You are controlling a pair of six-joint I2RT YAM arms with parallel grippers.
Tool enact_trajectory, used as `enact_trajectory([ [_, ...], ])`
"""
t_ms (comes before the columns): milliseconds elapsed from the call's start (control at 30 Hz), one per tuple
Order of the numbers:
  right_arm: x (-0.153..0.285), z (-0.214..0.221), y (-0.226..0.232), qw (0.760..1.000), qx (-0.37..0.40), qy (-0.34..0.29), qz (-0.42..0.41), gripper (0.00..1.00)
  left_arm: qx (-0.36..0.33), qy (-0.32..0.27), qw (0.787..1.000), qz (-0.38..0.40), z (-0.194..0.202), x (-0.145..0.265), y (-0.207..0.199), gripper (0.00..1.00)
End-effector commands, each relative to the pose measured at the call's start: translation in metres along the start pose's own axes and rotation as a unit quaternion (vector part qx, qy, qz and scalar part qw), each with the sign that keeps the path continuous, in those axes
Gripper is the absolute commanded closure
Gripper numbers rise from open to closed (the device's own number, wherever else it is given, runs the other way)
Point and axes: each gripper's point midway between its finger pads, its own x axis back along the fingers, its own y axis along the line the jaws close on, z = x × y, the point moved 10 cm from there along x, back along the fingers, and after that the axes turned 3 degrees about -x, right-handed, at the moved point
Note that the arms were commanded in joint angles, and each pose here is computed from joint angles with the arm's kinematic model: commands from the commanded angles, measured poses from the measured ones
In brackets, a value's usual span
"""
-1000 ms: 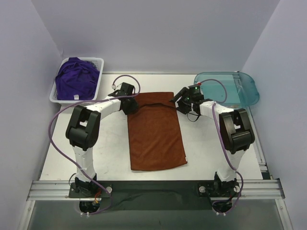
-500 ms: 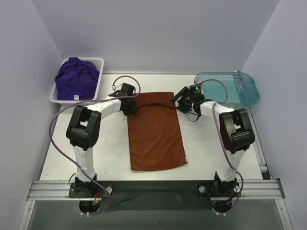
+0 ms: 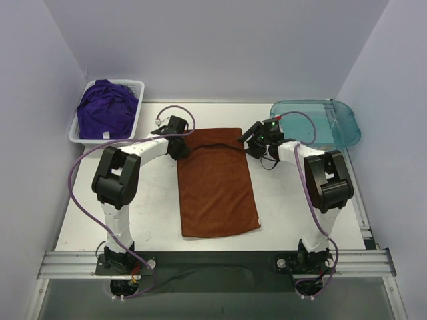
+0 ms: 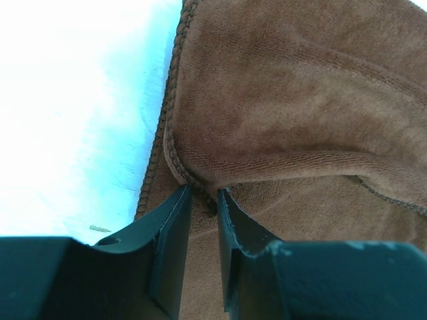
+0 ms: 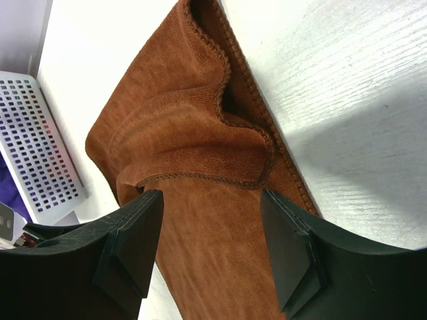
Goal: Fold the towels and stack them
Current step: Fold the towel
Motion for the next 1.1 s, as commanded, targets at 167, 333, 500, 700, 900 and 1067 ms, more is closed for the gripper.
enact_trajectory([
  [167, -0.007, -0.002, 0.000, 1.000, -0.008, -0.003, -0.005, 0.41, -0.014, -0.002, 1.000, -0.010, 0.000, 0.004, 0.002, 0.59],
  [333, -0.012, -0.002, -0.001, 1.000, -0.014, -0.004, -0.003, 0.45, -0.018, 0.003, 1.000, -0.015, 0.002, 0.002, 0.004, 0.62],
  [500, -0.019, -0.003, -0.001, 1.000, -0.027, -0.006, -0.006, 0.51, -0.022, -0.001, 1.000, -0.012, 0.000, 0.005, 0.003, 0.70],
  [700, -0.023, -0.002, -0.005, 0.999, -0.040, -0.003, -0.004, 0.55, -0.025, -0.006, 1.000, -0.004, -0.004, 0.009, 0.001, 0.78],
  [900, -0.025, 0.002, -0.009, 0.998, -0.058, 0.000, 0.001, 0.59, -0.025, -0.006, 1.000, 0.000, -0.006, 0.010, 0.000, 0.84],
  [1067, -0.020, 0.004, -0.009, 0.997, -0.071, -0.003, 0.001, 0.56, -0.023, -0.008, 1.000, 0.001, -0.007, 0.011, 0.002, 0.90],
])
